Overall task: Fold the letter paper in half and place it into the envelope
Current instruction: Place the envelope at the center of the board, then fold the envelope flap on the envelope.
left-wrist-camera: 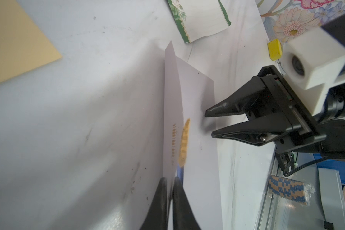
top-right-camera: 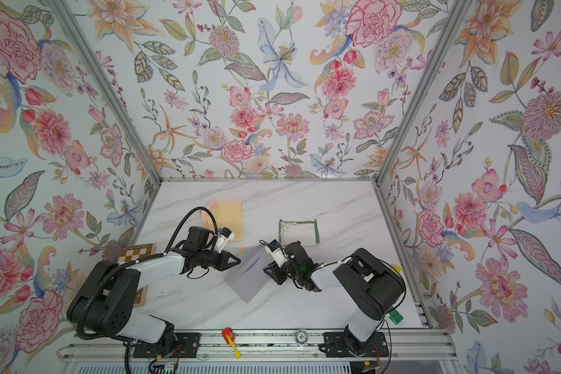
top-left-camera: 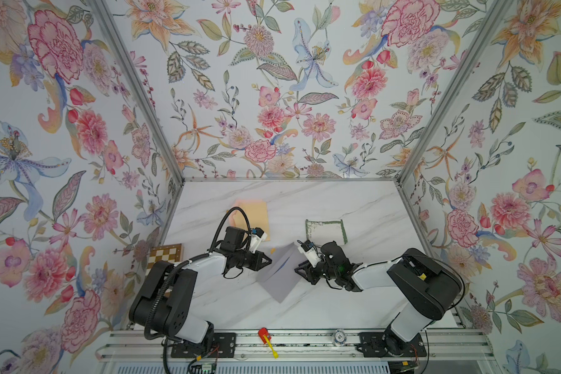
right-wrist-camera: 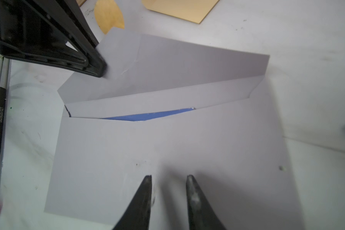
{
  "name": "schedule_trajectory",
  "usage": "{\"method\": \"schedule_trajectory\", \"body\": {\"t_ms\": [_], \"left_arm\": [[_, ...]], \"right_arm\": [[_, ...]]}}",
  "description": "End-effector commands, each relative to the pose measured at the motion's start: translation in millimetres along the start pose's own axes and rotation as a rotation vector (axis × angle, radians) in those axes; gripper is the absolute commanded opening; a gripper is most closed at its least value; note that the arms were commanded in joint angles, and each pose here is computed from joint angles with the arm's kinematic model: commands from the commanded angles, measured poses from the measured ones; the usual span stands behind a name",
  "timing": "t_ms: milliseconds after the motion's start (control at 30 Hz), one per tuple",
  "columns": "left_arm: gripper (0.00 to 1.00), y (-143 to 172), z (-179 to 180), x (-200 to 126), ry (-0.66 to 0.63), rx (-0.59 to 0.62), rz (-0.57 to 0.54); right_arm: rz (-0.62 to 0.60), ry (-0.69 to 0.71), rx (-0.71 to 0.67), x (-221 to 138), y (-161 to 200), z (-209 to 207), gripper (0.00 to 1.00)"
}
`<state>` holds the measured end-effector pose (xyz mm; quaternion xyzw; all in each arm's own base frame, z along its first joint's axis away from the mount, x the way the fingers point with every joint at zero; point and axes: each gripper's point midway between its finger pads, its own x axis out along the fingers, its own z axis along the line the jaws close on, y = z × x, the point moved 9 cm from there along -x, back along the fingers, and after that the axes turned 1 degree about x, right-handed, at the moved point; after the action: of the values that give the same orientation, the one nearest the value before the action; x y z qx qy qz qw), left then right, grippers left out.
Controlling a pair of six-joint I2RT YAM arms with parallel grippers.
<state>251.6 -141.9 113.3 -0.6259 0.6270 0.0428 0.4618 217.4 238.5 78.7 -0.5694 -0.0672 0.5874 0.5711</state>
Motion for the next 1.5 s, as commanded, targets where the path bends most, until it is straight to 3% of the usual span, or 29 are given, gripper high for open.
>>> {"method": "schedule_trajectory", "body": {"t_ms": [0, 267, 567, 733, 867, 1033, 1467], "left_arm": [[0.11, -2, 5, -1, -0.041, 0.0, 0.005], [0.15, 0, 9, -7, -0.142, -0.015, -0.006], [0.24, -11, -9, -47, -0.266, 0.006, -0.199], [0.22, -1, 7, -54, -0.329, -0.084, -0.238], [0.22, 10, 22, -42, -0.361, -0.139, -0.206], [0.19, 13, 28, -22, -0.238, -0.171, -0.201], [0.18, 5, -8, 15, 0.018, -0.091, -0.204]], "right_arm": [[0.0, 0.05, 0.049, 7, 0, -4, 0.31], [0.037, 0.098, 0.101, 13, 6, -10, 0.3], [0.054, 0.098, 0.119, 16, 12, -11, 0.3], [0.056, 0.097, 0.13, 17, 14, -12, 0.3], [0.062, 0.095, 0.127, 18, 14, -12, 0.3], [0.063, 0.092, 0.14, 20, 12, -11, 0.3], [0.057, 0.085, 0.195, 23, 11, -12, 0.31]]}}
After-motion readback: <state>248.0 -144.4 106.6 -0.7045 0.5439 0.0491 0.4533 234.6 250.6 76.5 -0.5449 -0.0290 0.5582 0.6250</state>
